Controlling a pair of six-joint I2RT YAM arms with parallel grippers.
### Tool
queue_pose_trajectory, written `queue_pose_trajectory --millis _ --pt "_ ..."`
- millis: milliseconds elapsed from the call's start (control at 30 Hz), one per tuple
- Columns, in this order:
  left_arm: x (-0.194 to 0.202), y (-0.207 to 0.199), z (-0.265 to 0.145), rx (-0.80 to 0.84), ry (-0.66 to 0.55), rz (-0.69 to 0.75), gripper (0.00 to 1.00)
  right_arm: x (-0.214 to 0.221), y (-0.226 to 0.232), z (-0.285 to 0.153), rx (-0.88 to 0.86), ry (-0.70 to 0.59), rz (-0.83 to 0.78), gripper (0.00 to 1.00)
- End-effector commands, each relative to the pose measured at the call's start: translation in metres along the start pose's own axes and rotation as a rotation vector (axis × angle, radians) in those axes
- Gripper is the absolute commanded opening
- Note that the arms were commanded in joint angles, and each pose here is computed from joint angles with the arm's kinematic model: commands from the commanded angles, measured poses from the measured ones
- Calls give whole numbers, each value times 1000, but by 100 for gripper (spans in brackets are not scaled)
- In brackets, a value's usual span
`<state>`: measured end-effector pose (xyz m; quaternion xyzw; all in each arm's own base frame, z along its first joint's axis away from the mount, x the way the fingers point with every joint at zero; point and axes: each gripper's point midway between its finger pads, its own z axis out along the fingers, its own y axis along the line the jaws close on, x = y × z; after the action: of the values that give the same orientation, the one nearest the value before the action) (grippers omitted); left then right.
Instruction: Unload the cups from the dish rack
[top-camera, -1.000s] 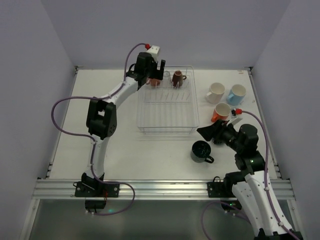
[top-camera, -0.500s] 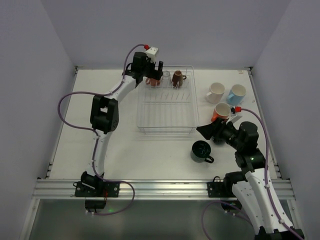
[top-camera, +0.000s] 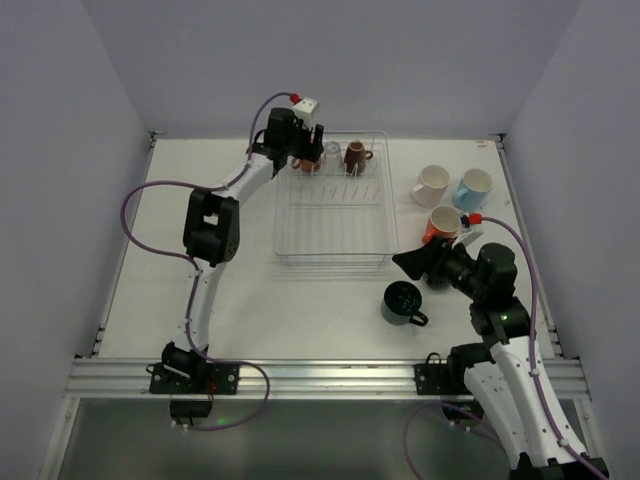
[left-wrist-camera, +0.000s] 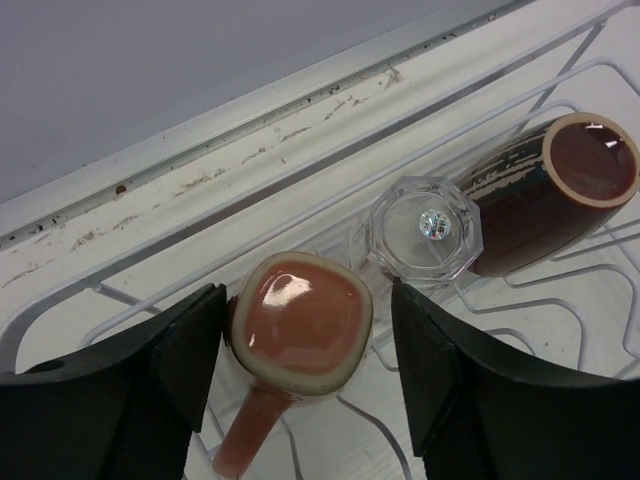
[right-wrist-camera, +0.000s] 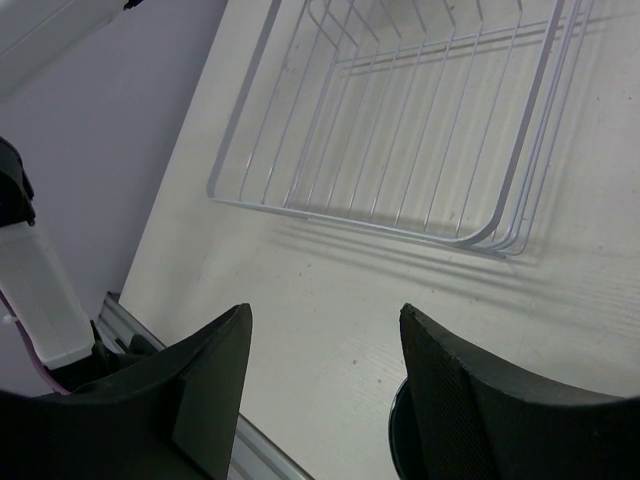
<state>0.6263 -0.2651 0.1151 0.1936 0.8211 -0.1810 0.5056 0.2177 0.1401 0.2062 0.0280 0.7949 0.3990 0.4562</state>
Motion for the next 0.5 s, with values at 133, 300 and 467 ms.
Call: queue_pose_trajectory --millis 133,300,467 --pt "-32 4 -10 -31 -105 39 49 -8 15 -1 -54 -6 -27 63" --pt "-62 1 -20 -30 -179 55 29 -11 16 1 -60 -8 -26 64" --pt "-105 -5 -43 -27 -262 56 19 -17 22 2 -80 -19 -27 63"
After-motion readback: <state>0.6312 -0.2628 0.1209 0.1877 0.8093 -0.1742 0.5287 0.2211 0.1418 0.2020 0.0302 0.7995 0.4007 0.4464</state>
